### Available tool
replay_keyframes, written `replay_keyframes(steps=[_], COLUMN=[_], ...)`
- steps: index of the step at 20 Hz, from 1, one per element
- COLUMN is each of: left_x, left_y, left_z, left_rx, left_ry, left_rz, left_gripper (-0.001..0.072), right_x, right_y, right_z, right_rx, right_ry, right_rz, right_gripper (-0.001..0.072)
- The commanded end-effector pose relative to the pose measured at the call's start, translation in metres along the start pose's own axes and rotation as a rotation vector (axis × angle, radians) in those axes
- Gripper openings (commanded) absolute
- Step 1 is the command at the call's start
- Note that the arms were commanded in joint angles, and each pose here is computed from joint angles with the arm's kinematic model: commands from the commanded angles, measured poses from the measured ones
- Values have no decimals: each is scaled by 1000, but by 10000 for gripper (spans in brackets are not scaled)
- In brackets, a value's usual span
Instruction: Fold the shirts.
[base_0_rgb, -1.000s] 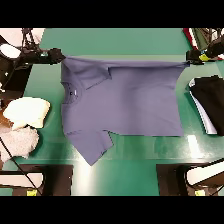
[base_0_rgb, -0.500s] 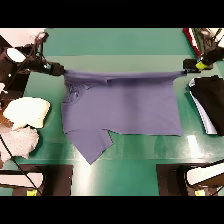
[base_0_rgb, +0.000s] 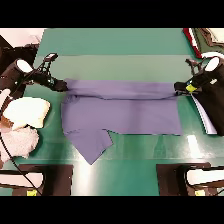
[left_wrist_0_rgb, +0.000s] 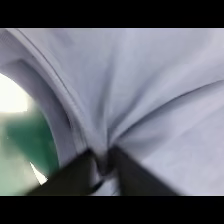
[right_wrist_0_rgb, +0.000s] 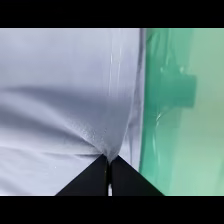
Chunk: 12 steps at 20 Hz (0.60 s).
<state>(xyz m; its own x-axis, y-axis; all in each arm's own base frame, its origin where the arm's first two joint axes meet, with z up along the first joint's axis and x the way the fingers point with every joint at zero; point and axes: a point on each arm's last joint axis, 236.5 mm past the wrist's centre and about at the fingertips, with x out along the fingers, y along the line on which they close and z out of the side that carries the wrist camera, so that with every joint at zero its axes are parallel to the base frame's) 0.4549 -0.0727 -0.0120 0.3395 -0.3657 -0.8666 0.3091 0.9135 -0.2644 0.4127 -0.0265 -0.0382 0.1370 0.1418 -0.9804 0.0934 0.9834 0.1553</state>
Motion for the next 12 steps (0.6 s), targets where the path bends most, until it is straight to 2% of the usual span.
replay_keyframes(steps=[1,2,3,8,12], left_x=[2,2,-1,-41,-52], left_y=[-4,-5,-6,-6,-35], left_z=[-12,-16,-24,-67,-136], left_rx=[-71,-77,-78,-175,-305], left_ry=[45,64,103,217,232], left_rz=[-18,-22,-23,-7,-26], left_gripper=[533,535,534,535,534], right_x=[18,17,15,-33,-61], right_y=[3,4,5,-9,13], right_z=[-22,-27,-35,-66,-88], right_rx=[19,19,18,34,117], right_ry=[51,74,102,99,-4], right_rz=[22,25,27,48,272], right_gripper=[64,302,457,442,429])
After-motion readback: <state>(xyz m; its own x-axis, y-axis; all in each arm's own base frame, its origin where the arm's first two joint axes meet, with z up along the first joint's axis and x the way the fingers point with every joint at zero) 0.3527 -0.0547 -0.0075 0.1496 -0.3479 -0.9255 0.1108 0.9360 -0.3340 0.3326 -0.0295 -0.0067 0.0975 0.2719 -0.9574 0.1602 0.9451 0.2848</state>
